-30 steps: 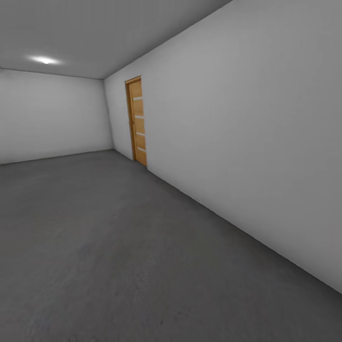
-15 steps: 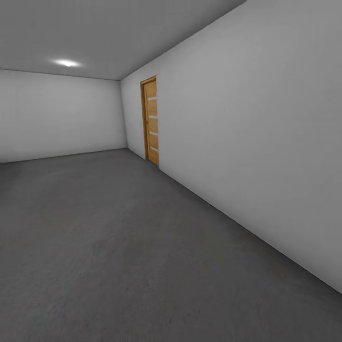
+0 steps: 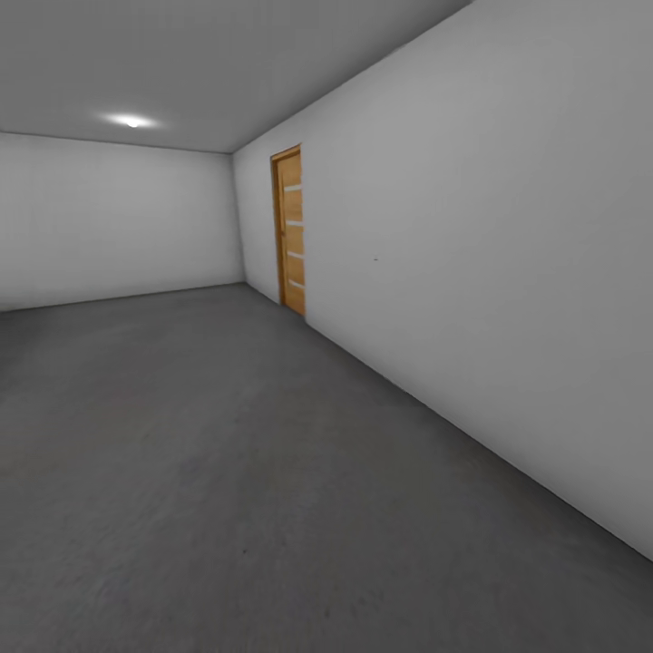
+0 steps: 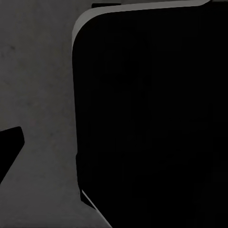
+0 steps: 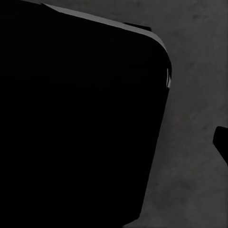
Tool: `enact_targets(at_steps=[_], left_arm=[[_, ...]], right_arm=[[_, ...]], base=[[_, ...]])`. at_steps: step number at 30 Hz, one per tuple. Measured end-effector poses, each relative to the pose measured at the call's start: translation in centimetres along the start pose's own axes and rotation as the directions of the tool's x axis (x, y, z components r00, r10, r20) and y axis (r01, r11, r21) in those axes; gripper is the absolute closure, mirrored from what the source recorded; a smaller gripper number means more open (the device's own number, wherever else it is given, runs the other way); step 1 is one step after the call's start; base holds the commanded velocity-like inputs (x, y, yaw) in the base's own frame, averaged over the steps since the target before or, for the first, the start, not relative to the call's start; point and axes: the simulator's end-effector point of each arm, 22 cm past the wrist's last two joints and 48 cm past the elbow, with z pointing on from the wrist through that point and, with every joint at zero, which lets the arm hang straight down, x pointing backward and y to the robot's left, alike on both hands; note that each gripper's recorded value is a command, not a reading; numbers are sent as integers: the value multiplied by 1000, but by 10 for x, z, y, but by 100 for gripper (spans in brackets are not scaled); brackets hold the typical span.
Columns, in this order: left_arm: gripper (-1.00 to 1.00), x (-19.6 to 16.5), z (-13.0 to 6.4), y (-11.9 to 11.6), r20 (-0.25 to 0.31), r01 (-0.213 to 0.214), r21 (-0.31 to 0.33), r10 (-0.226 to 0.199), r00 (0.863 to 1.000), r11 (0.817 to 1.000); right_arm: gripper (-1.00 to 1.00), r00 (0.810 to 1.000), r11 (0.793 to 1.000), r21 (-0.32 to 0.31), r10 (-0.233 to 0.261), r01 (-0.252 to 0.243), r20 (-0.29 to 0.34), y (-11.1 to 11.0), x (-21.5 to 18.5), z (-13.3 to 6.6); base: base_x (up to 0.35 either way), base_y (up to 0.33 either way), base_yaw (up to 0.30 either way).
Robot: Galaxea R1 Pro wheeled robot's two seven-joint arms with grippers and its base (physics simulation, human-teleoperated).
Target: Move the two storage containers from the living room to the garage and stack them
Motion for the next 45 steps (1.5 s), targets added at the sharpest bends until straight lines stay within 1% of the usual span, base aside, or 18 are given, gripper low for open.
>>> enact_targets(at_steps=[2,3,6,12,18,27,34,37,41,45], left_arm=[[-100,0,0,-5,0,12,10,-12,1000,1000],[-100,0,0,-12,1,14,21,-14,1000,1000],[-100,-2,0,-21,8,18,33,-18,1000,999],[-100,-7,0,-21,34,23,34,-24,999,999],[-100,-8,-1,-24,38,23,37,-25,999,999],[-100,-8,0,-20,38,25,31,-27,999,999],[-100,-7,-1,-19,36,32,28,-33,999,999],[-100,-7,0,-18,34,50,25,-51,998,998],[-100,-6,0,-16,30,97,21,-97,995,995],[-100,-5,0,-16,27,111,20,-112,993,994]], right_arm=[[-100,1000,1000,1,0,0,3,-2,0,0],[-100,1000,1000,2,2,-2,5,-2,-1,0],[-100,1000,1000,2,2,-2,7,-2,-1,0],[-100,1000,1000,4,10,-10,7,-3,-1,0],[-100,1000,1000,5,12,-12,8,-3,-1,0],[-100,1000,1000,6,13,-13,8,-3,-1,0],[-100,1000,1000,6,13,-13,9,-3,-1,0],[-100,1000,1000,6,13,-13,9,-3,-1,0],[-100,1000,1000,6,13,-14,9,-3,-1,0],[-100,1000,1000,6,14,-14,9,-3,-1,0]], base=[[0,0,257],[0,0,271],[0,0,281],[0,0,287],[0,0,288],[3,0,288],[242,0,273],[317,0,228],[323,0,90],[324,0,11]])
